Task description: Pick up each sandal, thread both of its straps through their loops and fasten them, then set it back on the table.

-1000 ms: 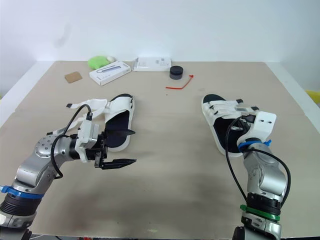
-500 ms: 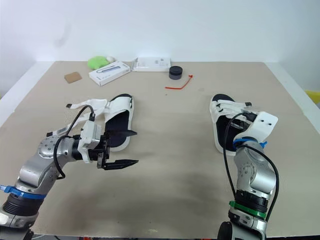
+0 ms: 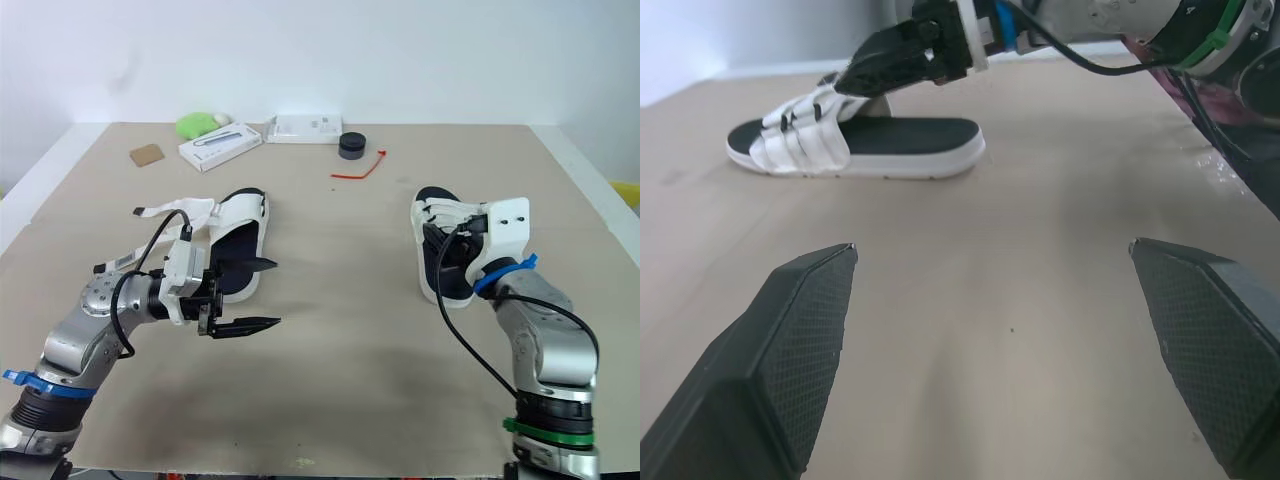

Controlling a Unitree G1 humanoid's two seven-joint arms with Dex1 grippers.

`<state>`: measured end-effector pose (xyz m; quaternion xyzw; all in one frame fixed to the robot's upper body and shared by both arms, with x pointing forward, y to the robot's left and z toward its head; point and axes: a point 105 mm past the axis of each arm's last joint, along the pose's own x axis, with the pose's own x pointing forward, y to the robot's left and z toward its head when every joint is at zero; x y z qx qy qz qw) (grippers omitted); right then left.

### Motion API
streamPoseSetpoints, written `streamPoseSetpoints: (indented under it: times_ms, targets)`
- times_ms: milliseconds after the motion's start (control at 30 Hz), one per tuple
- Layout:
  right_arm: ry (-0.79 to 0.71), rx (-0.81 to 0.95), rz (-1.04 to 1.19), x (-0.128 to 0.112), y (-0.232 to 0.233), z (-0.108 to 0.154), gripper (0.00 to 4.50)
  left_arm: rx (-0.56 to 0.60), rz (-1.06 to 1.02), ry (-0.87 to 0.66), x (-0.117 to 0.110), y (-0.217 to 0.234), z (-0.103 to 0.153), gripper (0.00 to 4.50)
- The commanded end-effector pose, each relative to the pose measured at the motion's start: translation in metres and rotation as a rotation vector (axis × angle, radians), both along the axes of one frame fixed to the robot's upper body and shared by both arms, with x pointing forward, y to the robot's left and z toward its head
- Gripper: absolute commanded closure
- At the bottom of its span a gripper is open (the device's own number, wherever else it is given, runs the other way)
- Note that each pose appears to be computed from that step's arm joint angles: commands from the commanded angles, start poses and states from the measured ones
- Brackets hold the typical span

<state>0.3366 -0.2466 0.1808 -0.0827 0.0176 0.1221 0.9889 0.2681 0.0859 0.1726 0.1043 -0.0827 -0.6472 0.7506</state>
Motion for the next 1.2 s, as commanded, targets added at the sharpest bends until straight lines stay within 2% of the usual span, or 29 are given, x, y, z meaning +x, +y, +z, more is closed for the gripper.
streamPoseSetpoints:
  times_ms: [33,233,300,367,467,600,800,1067,1200]
  targets:
    - [0.004,-0.129,0.244,-0.019,0.021,0.009,0.08,-0.046,0.014,-0.054,0.006,0.005,0.017,0.0]
    - [0.058,-0.224,0.777,-0.063,0.061,0.001,0.08,-0.038,0.025,-0.07,0.01,0.006,0.015,0.0]
    - [0.062,-0.251,0.915,-0.071,0.07,0.0,0.08,-0.028,0.056,-0.082,0.014,0.008,0.012,0.0]
    - [0.003,-0.255,0.994,-0.061,0.081,0.003,0.08,-0.009,0.143,-0.093,0.024,0.01,0.007,0.0]
    - [-0.081,-0.153,1.133,-0.043,0.112,0.019,0.08,-0.015,0.31,-0.108,0.041,0.014,0.006,0.0]
    - [-0.101,-0.165,1.195,-0.035,0.125,0.022,0.08,-0.011,0.429,-0.128,0.048,0.02,0.002,0.0]
    - [-0.136,-0.179,1.25,-0.025,0.141,0.024,0.08,-0.022,0.704,-0.066,0.063,0.028,-0.01,0.0]
    - [-0.147,-0.158,1.271,-0.02,0.143,0.026,0.08,-0.017,0.814,-0.018,0.066,0.024,-0.017,0.0]
    - [-0.144,-0.172,1.257,-0.02,0.14,0.023,0.08,-0.017,0.861,0.032,0.077,0.019,-0.02,0.0]
